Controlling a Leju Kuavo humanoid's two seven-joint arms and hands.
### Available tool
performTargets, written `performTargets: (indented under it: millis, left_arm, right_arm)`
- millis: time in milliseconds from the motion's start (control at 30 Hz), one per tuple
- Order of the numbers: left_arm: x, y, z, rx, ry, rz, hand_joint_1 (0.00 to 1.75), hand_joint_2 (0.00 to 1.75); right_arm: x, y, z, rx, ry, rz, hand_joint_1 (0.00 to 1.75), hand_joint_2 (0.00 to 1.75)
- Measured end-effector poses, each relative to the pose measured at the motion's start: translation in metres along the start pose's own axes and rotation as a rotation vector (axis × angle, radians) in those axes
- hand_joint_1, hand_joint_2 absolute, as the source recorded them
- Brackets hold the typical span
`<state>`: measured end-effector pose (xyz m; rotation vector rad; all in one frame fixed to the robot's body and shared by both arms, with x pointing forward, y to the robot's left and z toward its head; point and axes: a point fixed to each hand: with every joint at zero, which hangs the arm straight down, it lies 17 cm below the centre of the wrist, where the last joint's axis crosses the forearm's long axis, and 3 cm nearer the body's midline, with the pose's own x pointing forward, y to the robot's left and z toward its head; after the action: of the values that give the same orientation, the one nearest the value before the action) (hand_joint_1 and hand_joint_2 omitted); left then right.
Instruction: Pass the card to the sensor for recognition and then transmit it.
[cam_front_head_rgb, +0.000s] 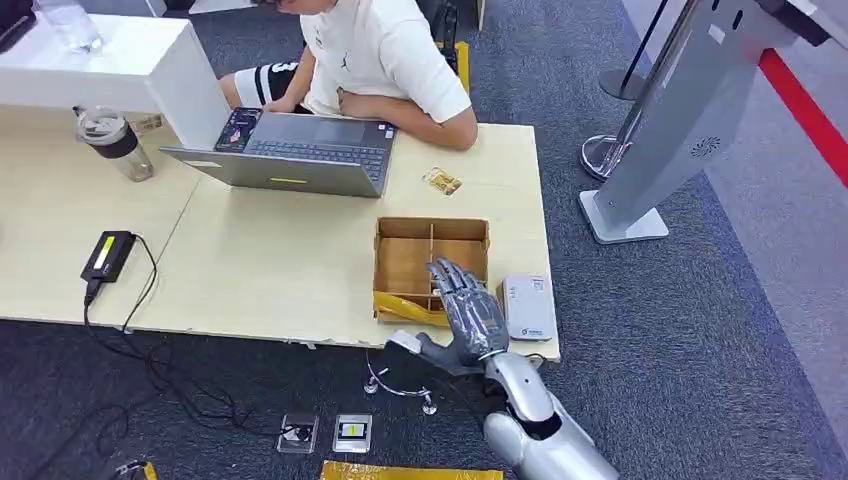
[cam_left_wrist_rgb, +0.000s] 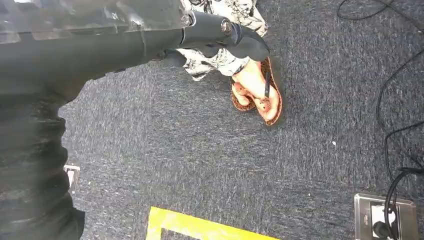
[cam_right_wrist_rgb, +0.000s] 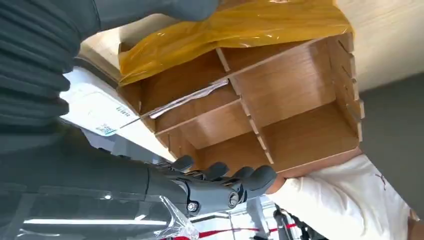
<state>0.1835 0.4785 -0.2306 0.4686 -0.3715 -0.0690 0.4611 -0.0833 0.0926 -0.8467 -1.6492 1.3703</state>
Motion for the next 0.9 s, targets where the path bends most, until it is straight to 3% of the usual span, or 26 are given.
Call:
performTargets:
  millis: [67, 167, 233, 267, 333, 467, 500, 567, 700, 900]
  left_arm:
    - [0.000, 0.000, 0.000, 0.000, 0.000, 0.000, 0.00, 1.75]
    - [0.000, 0.000, 0.000, 0.000, 0.000, 0.000, 0.00, 1.75]
    - [0.000, 0.000, 0.000, 0.001, 0.000, 0.001, 0.00, 1.75]
    - [0.000, 0.000, 0.000, 0.002, -0.001, 0.002, 0.00, 1.75]
    - [0.000, 0.000, 0.000, 0.002, -0.001, 0.004, 0.00, 1.75]
    - [0.001, 0.000, 0.000, 0.000, 0.000, 0.010, 0.00, 1.75]
    - [0.001, 0.000, 0.000, 0.000, 0.000, 0.013, 0.00, 1.75]
    - [0.001, -0.001, 0.000, 0.000, 0.000, 0.016, 0.00, 1.75]
    - [0.002, -0.001, 0.000, -0.001, 0.000, 0.024, 0.00, 1.75]
    - [0.001, -0.002, 0.000, -0.003, 0.003, 0.035, 0.00, 1.75]
  right_arm:
    - [0.001, 0.001, -0.001, 0.001, 0.000, -0.002, 0.52, 1.75]
    - [0.002, -0.001, -0.002, -0.016, -0.006, 0.013, 0.58, 1.75]
    - [0.004, -0.004, -0.004, -0.034, -0.010, 0.022, 0.72, 1.75]
    - [0.004, -0.005, -0.005, -0.044, -0.012, 0.026, 0.91, 1.75]
    - [0.004, -0.006, -0.007, -0.059, -0.013, 0.031, 1.01, 1.75]
    - [0.006, -0.002, -0.008, -0.065, -0.019, 0.036, 0.77, 1.75]
    - [0.006, -0.001, -0.008, -0.063, -0.018, 0.036, 0.87, 1.75]
    - [0.004, 0.003, -0.007, -0.053, -0.010, 0.034, 0.87, 1.75]
    - [0.000, 0.009, -0.005, -0.037, 0.007, 0.032, 0.72, 1.75]
    - [-0.010, 0.016, -0.002, -0.016, 0.041, 0.031, 0.73, 1.75]
